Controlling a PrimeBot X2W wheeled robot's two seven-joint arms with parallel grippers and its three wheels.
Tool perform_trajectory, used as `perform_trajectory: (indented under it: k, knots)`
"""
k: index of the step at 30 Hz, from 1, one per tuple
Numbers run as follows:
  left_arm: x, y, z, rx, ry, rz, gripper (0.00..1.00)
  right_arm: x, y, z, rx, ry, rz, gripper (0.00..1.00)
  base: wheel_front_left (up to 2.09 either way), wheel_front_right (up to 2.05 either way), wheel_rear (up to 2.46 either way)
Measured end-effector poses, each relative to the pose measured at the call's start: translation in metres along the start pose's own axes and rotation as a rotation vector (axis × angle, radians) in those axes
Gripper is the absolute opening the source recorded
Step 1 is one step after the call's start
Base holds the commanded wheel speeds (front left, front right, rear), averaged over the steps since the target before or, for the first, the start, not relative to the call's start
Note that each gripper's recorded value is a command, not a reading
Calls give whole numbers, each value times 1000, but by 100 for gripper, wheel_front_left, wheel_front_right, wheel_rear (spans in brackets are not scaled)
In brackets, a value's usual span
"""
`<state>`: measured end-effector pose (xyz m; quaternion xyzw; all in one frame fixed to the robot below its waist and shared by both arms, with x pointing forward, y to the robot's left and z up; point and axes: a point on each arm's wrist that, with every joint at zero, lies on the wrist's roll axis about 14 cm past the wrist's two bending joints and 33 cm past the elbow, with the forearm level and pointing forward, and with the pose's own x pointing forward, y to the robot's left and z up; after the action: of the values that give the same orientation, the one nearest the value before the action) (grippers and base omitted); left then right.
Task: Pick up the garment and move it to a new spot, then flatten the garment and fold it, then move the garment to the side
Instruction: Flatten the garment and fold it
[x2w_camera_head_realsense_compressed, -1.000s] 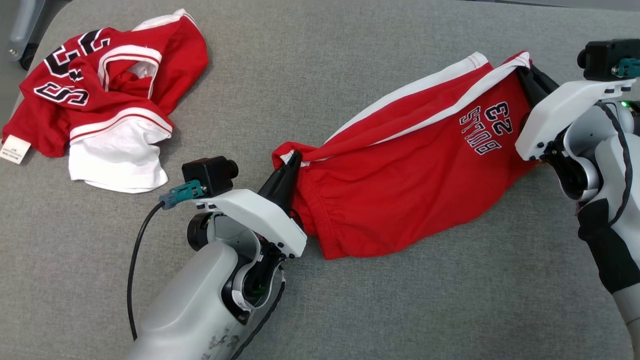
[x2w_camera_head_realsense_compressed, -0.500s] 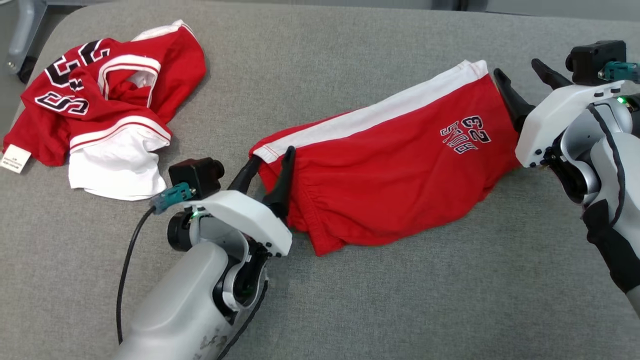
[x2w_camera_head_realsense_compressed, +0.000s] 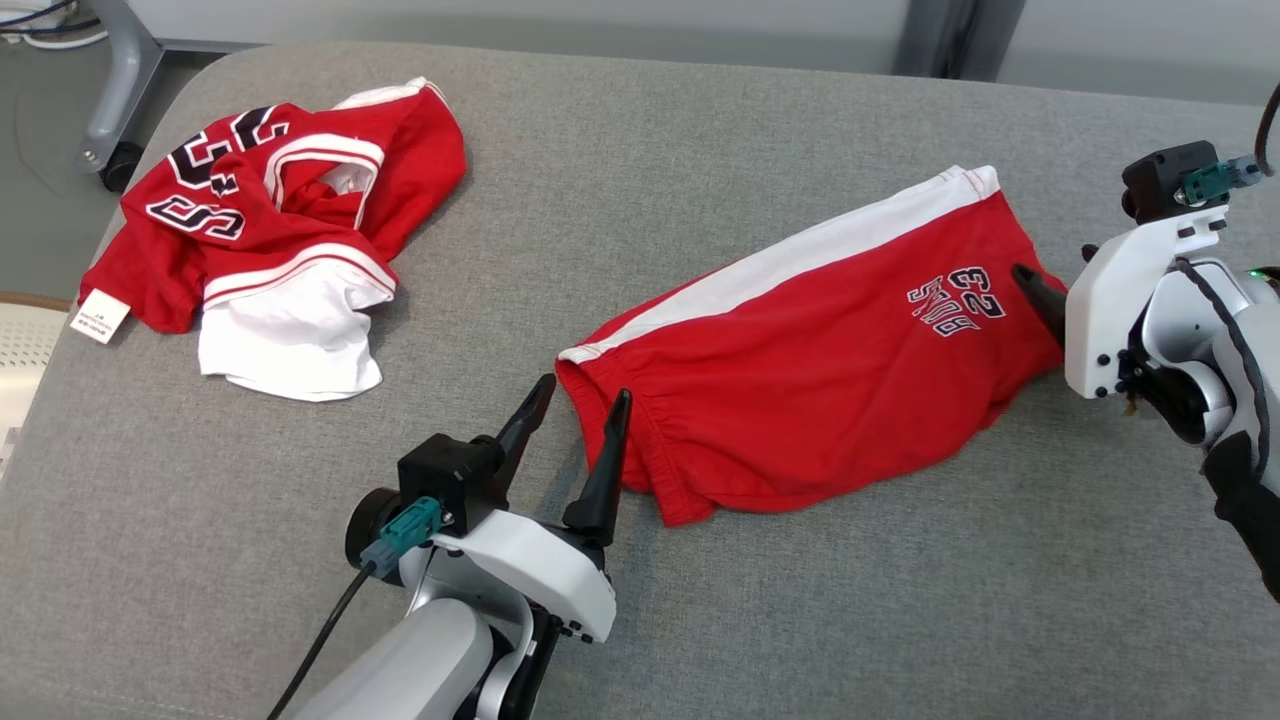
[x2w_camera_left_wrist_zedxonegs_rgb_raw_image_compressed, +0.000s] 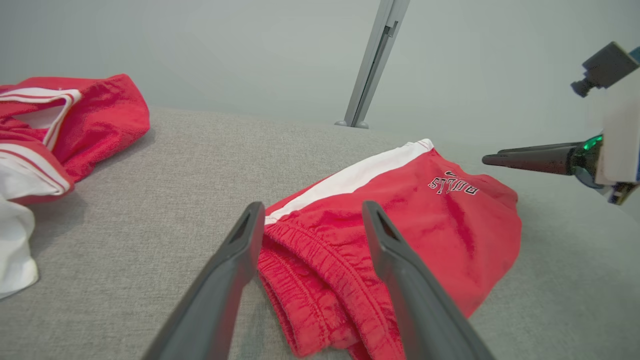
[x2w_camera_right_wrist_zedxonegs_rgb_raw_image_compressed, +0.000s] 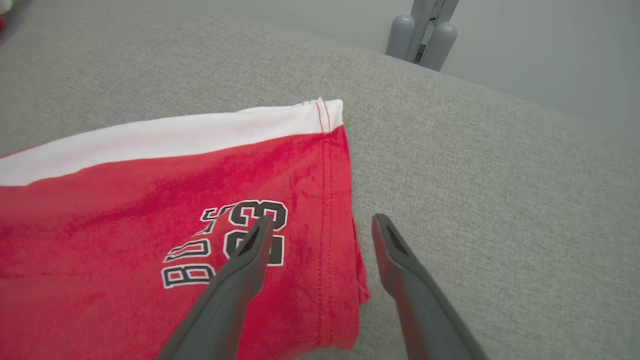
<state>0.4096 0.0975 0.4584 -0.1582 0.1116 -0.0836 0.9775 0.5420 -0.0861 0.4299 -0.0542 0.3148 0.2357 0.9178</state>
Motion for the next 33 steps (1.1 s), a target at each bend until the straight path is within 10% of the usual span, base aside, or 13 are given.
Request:
perform_trajectory:
  k: [14,15,16,33]
  knots:
    - [-4,14,-5,-13,-21,61,100,40,0,-34,-33,156,-3,100,0,0,0]
    - [-2,14,-2,-46,-31,66,100,42,1,-35,-17,157,0,38,0,0,0]
    - [-2,14,-2,-44,-34,67,100,43,1,-35,0,152,1,0,0,0,0]
    - [-6,15,-2,31,-44,19,100,-24,-41,-31,346,-14,-61,0,0,0,0]
